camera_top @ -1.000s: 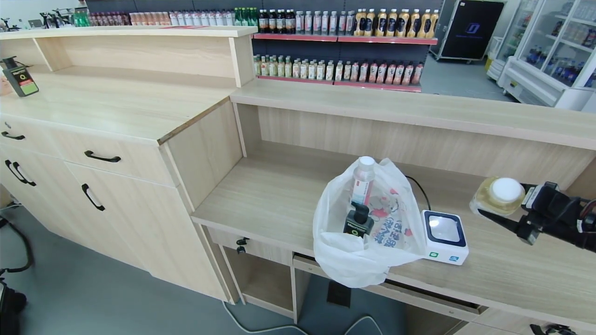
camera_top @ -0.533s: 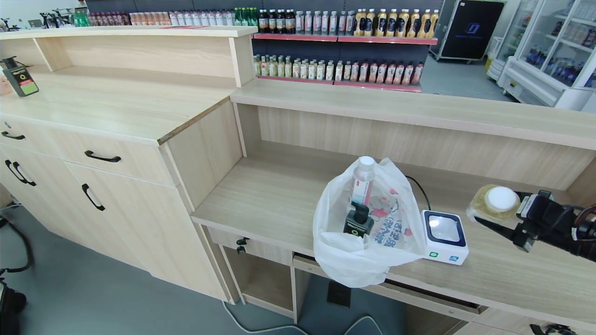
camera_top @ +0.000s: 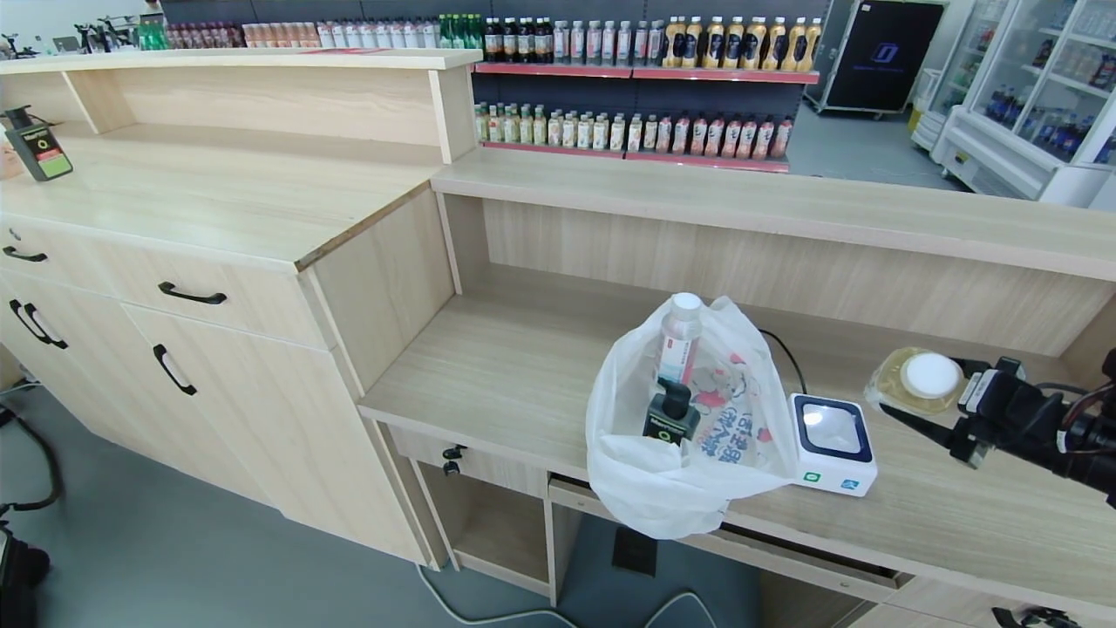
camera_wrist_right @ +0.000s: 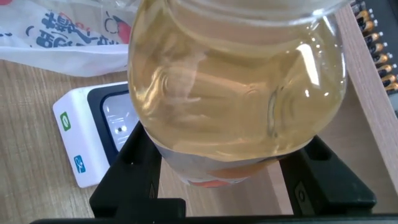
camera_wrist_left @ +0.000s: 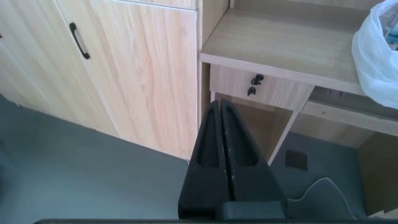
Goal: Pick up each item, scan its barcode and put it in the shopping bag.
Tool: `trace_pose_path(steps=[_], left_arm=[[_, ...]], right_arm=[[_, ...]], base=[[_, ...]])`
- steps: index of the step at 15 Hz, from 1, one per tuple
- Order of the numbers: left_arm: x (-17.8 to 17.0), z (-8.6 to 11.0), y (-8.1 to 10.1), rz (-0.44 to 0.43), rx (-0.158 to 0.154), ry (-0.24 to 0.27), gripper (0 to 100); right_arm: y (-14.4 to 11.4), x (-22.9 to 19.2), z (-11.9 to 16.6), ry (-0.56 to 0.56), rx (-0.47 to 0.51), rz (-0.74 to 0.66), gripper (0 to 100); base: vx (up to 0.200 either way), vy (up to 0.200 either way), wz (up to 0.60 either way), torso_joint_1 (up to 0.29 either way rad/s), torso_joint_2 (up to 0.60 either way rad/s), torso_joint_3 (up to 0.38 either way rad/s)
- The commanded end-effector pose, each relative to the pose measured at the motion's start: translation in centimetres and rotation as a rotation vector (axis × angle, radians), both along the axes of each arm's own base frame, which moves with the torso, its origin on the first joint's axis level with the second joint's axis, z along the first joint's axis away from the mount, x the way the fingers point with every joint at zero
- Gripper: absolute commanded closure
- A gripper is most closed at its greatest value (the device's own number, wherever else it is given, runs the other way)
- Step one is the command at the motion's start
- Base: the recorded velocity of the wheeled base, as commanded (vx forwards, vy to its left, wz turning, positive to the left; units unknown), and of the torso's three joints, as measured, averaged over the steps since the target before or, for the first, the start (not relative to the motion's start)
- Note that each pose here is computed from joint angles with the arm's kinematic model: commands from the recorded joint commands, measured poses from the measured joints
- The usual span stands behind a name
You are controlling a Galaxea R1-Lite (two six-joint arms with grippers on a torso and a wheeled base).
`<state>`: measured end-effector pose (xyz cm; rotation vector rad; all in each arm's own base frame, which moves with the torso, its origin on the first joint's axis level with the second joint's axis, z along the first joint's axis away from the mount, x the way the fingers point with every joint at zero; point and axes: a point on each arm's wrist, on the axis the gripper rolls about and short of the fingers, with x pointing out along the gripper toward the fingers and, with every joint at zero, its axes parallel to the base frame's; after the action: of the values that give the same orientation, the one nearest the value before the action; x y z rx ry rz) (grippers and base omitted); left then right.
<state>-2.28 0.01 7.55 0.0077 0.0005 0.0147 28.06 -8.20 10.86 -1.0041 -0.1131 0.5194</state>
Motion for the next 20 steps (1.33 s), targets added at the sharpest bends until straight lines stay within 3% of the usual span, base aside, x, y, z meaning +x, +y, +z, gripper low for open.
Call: trace_pose_path(steps=[1,20], left_arm=[[0.0,0.0,0.0,0.001,0.0,0.0,100],[0.0,0.0,0.0,0.001,0.0,0.0,100]], right_arm=[[-0.2,0.5,-0.6,0.018,0.009,0.003,100],[1.1,2.7,-1.1,0.008,0.014,0.062,100]], base=[[0.0,0.0,0.0,0.0,0.0,0.0],[0.0,0.0,0.0,0.0,0.0,0.0]])
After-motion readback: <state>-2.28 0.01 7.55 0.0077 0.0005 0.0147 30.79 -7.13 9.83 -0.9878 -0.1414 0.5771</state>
